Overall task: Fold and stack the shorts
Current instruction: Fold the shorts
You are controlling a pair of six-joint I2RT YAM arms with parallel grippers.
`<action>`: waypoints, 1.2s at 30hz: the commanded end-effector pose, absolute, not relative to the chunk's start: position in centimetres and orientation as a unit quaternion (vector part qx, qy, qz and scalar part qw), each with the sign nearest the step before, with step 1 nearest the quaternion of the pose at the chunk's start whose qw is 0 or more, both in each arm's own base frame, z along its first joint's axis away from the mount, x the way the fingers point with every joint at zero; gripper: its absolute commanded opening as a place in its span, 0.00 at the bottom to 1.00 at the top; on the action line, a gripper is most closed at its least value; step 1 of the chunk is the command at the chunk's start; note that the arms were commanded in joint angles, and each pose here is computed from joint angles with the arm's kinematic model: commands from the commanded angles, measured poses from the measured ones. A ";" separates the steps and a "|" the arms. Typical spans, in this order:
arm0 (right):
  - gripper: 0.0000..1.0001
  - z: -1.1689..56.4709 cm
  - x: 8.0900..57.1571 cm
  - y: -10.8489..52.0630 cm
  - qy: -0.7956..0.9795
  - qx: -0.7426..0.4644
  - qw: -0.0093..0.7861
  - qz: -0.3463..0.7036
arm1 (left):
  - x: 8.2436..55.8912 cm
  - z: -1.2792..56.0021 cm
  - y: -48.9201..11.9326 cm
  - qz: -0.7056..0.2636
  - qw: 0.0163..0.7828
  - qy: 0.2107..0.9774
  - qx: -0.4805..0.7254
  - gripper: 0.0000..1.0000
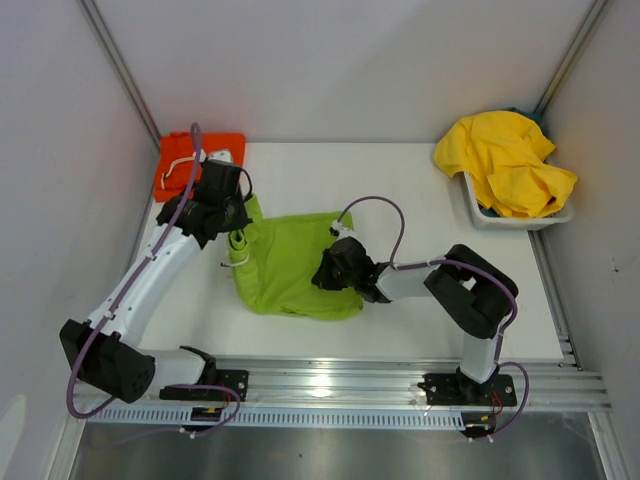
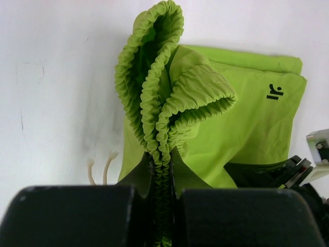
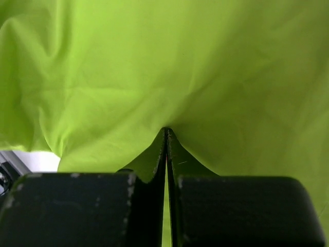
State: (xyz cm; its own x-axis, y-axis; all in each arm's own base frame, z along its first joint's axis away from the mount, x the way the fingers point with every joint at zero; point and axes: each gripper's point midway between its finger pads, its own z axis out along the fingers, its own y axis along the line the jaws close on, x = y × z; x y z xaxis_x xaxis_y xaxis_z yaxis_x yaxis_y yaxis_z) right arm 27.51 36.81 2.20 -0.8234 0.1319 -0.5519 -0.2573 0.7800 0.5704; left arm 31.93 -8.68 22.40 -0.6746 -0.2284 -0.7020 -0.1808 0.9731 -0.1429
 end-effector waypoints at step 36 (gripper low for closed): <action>0.00 7.5 28.0 25.7 0.901 0.029 0.308 0.303 | 32.1 21.7 -19.5 0.184 0.398 0.899 -0.011 0.00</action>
State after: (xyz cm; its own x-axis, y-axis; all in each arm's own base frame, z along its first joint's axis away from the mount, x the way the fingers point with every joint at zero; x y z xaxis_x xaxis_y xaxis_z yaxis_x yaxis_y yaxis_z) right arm 27.52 25.57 5.74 -0.8324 0.2294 -0.5044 -0.0943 0.8383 0.5370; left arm 31.57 -18.40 20.88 -0.7141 0.1289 -0.6881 -0.1152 0.9479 0.2971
